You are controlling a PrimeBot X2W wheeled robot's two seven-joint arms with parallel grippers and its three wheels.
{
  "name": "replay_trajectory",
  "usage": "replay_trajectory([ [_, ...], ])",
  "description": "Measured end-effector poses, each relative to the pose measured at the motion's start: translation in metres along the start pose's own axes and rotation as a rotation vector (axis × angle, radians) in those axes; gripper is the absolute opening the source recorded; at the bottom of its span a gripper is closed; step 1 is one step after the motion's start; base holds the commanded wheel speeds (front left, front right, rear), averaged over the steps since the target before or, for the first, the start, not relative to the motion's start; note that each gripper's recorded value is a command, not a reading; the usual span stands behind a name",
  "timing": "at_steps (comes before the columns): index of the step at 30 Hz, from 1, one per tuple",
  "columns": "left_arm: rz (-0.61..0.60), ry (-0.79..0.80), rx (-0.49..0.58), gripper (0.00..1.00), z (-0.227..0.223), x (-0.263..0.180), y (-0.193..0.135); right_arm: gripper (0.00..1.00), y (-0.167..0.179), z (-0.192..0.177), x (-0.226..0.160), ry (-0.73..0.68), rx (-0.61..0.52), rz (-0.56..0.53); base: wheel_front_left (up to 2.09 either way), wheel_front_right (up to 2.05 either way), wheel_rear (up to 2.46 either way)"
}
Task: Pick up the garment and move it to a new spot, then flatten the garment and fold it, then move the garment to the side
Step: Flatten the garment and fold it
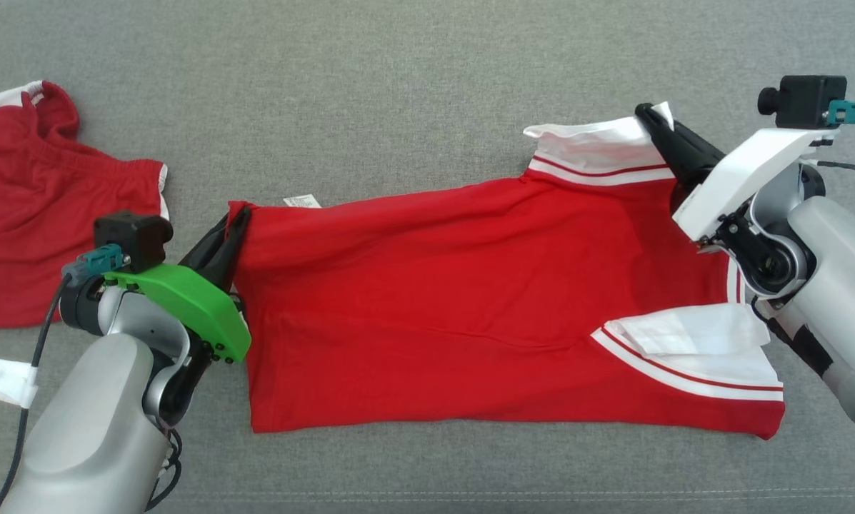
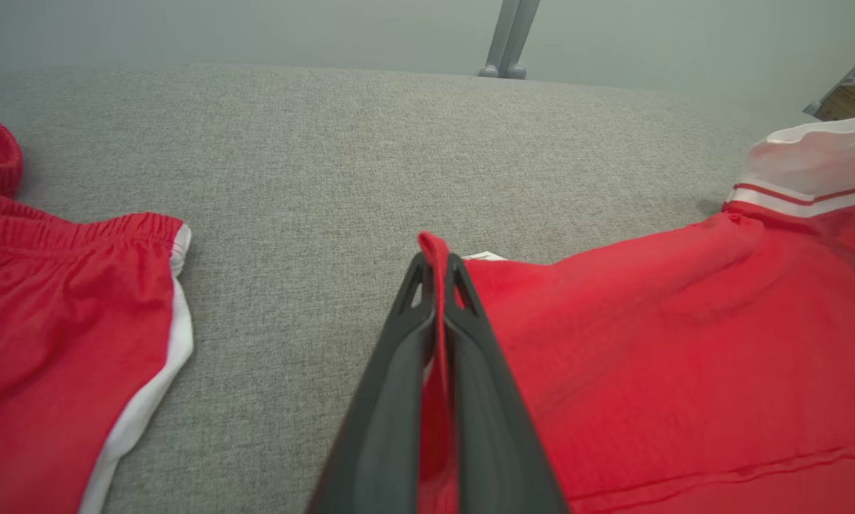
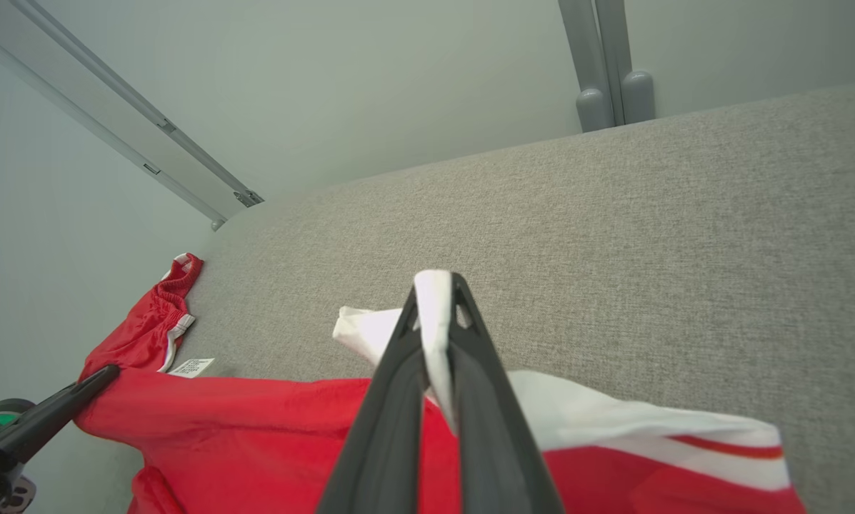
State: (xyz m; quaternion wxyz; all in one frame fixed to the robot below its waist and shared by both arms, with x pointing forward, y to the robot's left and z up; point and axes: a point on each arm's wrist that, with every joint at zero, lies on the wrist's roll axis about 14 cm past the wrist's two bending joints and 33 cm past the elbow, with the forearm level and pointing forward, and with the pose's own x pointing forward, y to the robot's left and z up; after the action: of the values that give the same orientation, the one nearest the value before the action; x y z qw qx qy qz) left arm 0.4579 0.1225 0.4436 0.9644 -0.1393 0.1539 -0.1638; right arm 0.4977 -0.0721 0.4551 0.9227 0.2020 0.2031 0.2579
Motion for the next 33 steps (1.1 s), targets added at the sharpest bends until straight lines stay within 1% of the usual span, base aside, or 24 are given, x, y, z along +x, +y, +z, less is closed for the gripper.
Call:
replay_trajectory([
  [1, 0.000, 0.000, 0.000, 0.00, 0.000, 0.000, 0.000, 0.00, 0.000, 0.000, 0.000, 0.000, 0.000, 0.000, 0.00, 0.00, 0.00],
  [5, -0.050, -0.003, 0.069, 0.00, 0.003, -0.005, -0.012, 0.00, 0.004, 0.001, -0.013, -0.011, 0.008, 0.002, 0.00, 0.00, 0.00],
  [9, -0.106, -0.017, 0.131, 0.00, 0.004, -0.009, -0.029, 0.00, 0.000, 0.005, -0.027, -0.033, 0.012, -0.014, 0.00, 0.00, 0.00],
  [14, -0.161, -0.026, 0.174, 0.00, 0.004, -0.014, -0.045, 0.00, -0.003, 0.004, -0.040, -0.045, 0.027, -0.028, 0.00, 0.00, 0.00],
  [21, -0.212, 0.012, 0.180, 0.00, -0.012, -0.022, -0.059, 0.00, -0.003, -0.007, -0.048, -0.025, 0.048, -0.027, 0.00, 0.00, 0.00],
  [29, -0.197, 0.034, 0.167, 0.00, -0.022, -0.034, -0.049, 0.00, -0.014, -0.014, -0.060, -0.014, 0.057, -0.057, 0.00, 0.00, 0.00],
  [33, -0.170, 0.036, 0.164, 0.00, -0.022, -0.037, -0.038, 0.00, -0.016, -0.013, -0.063, -0.022, 0.069, -0.062, 0.00, 0.00, 0.00],
])
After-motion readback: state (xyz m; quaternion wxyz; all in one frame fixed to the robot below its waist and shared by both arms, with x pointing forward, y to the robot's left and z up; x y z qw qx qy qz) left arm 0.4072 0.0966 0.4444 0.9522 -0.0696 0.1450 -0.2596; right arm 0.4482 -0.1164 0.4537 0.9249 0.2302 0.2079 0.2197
